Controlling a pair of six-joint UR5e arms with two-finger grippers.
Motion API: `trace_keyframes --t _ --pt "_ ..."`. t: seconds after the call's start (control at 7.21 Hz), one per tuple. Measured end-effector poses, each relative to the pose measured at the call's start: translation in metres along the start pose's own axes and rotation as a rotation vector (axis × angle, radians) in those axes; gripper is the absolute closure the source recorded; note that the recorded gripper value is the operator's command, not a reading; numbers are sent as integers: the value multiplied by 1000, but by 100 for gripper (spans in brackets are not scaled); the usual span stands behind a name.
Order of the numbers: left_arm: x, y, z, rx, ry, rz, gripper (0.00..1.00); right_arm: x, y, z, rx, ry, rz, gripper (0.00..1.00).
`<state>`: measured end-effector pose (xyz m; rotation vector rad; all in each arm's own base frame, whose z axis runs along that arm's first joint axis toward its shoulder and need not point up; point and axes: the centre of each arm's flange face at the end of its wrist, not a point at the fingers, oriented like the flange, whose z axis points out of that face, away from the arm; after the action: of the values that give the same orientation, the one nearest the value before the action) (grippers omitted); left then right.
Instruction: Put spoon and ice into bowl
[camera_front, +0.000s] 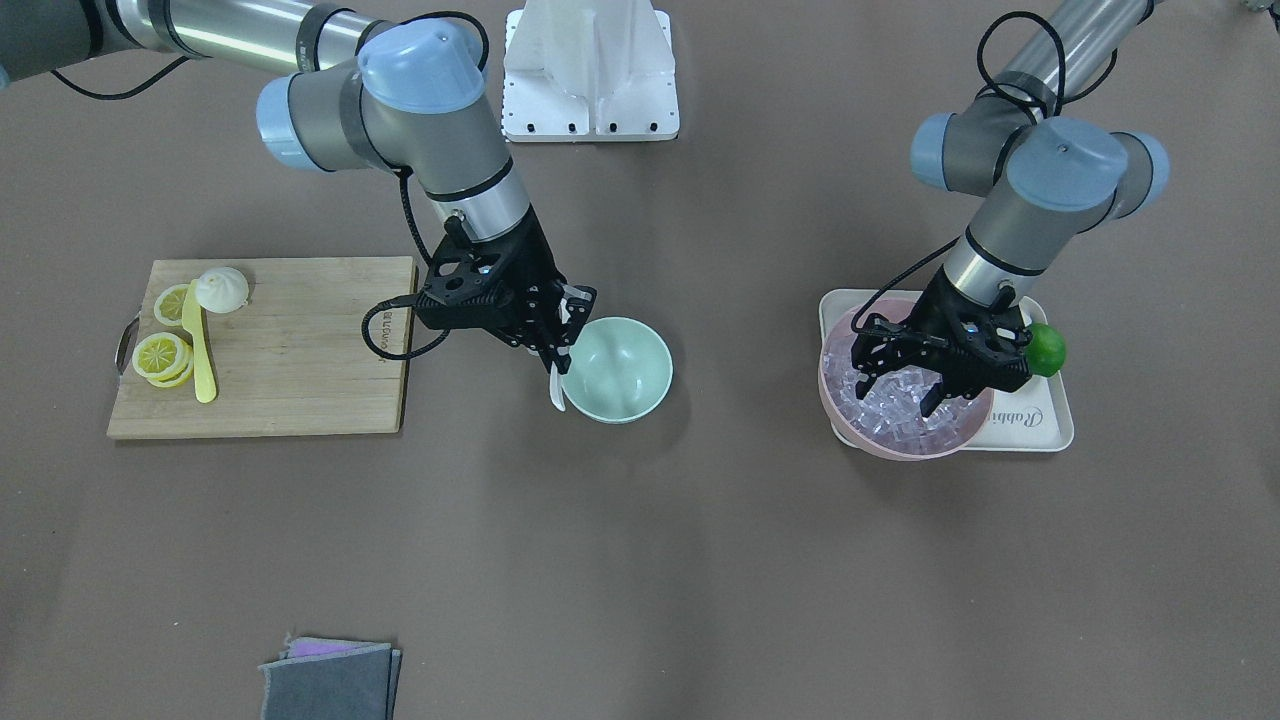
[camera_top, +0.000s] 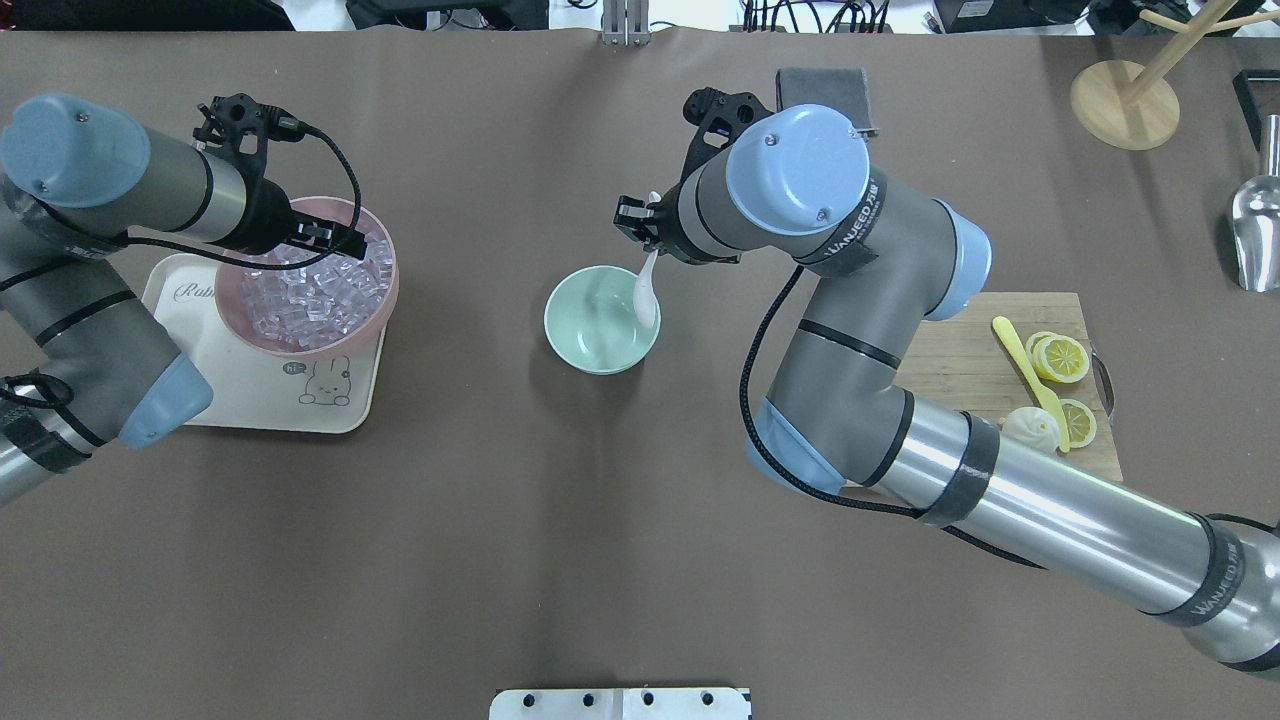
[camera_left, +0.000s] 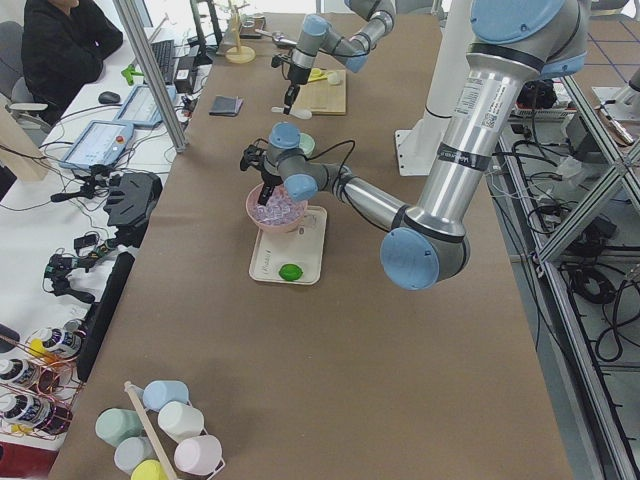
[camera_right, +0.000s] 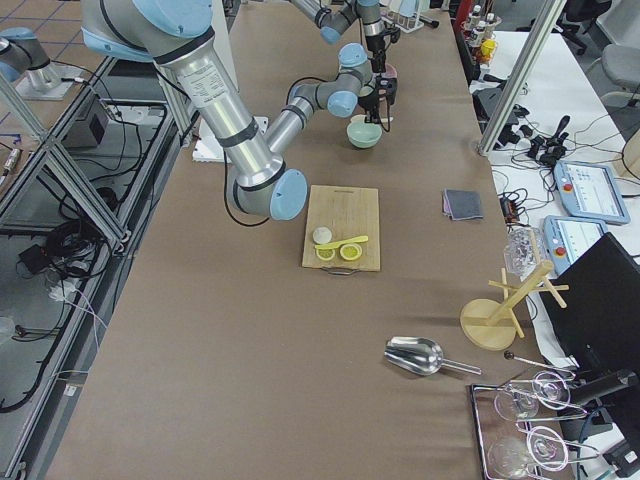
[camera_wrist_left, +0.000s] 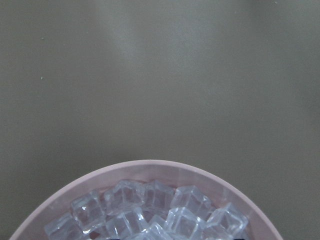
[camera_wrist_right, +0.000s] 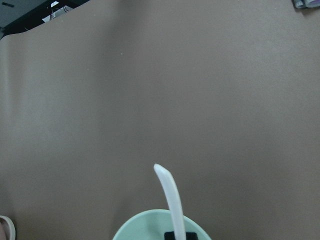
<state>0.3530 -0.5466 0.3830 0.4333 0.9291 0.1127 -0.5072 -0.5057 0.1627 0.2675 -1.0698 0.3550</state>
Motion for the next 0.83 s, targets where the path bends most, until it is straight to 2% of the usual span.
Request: trace_keyframes --t 0.28,0.55,0.83 --pt "0 0 0 0 1 1 19 -16 -3 17 52 -19 -4 100" --pt "1 0 0 0 2 1 19 -23 1 48 98 -38 -14 100" --pt "2 0 0 -2 6 1 19 -23 18 68 106 -32 -27 100"
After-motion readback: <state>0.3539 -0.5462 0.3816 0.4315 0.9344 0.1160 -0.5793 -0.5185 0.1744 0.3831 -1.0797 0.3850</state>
